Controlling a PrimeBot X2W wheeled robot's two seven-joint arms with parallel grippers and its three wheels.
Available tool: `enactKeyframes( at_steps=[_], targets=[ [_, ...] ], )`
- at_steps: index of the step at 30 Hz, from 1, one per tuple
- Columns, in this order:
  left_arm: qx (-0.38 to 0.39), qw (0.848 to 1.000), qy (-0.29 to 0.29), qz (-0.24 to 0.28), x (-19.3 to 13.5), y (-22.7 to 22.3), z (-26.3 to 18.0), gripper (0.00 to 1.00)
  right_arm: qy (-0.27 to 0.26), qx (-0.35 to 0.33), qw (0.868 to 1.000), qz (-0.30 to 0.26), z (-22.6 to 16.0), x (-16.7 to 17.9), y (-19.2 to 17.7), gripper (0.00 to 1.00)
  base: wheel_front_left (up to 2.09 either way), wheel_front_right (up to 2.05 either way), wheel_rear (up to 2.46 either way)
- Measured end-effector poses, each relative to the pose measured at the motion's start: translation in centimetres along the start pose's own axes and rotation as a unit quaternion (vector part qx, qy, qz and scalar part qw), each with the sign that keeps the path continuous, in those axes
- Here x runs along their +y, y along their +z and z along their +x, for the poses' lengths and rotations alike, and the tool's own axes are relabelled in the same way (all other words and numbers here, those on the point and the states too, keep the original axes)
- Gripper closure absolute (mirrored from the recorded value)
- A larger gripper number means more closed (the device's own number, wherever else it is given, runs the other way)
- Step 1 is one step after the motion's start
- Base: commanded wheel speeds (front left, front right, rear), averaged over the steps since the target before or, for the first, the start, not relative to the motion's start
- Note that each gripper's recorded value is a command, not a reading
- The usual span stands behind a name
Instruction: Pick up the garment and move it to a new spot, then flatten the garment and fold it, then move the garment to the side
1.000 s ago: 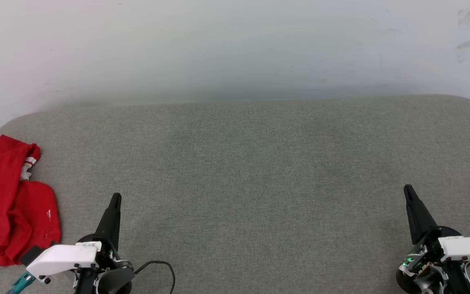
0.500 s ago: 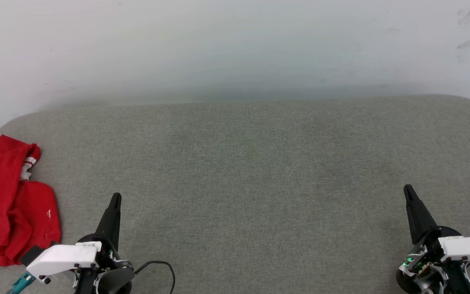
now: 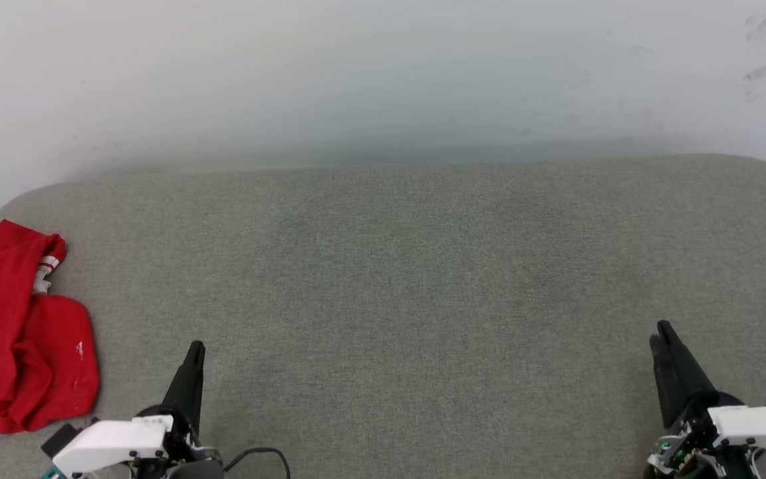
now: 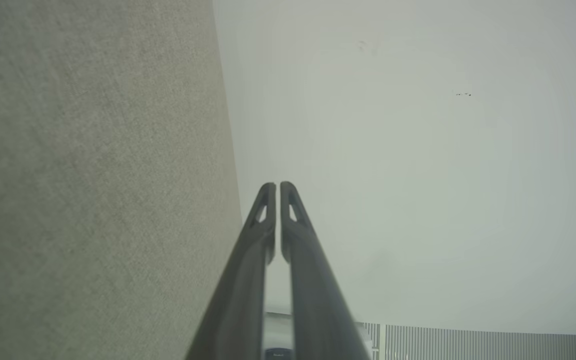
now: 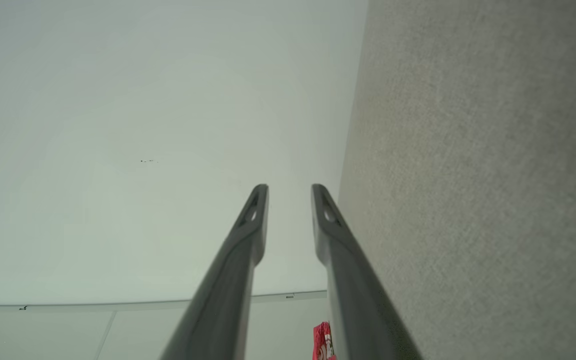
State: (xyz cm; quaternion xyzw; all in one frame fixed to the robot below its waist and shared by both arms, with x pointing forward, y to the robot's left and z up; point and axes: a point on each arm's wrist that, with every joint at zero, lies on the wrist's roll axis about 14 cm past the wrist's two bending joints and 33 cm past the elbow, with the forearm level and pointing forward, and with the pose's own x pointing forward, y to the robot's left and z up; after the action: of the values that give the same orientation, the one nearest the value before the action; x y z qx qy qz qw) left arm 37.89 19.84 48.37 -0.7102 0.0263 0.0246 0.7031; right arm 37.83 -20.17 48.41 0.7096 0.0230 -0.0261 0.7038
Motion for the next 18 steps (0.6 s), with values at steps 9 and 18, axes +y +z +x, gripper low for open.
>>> enactKeyframes(
  at_steps=[9,18],
  targets=[
    [-0.015,1.0,0.012,0.015,0.9,0.3,-0.7,0.0,-0.011,-0.005,1.0,-0.015,-0.4,-0.7,-0.4,0.0,0.0,0.0,0.0],
    [-0.039,0.998,0.017,0.045,1.1,1.2,-1.2,0.0,-0.013,-0.016,0.998,-0.052,-0.6,-0.8,-0.2,0.0,0.0,0.0,0.0]
  ],
)
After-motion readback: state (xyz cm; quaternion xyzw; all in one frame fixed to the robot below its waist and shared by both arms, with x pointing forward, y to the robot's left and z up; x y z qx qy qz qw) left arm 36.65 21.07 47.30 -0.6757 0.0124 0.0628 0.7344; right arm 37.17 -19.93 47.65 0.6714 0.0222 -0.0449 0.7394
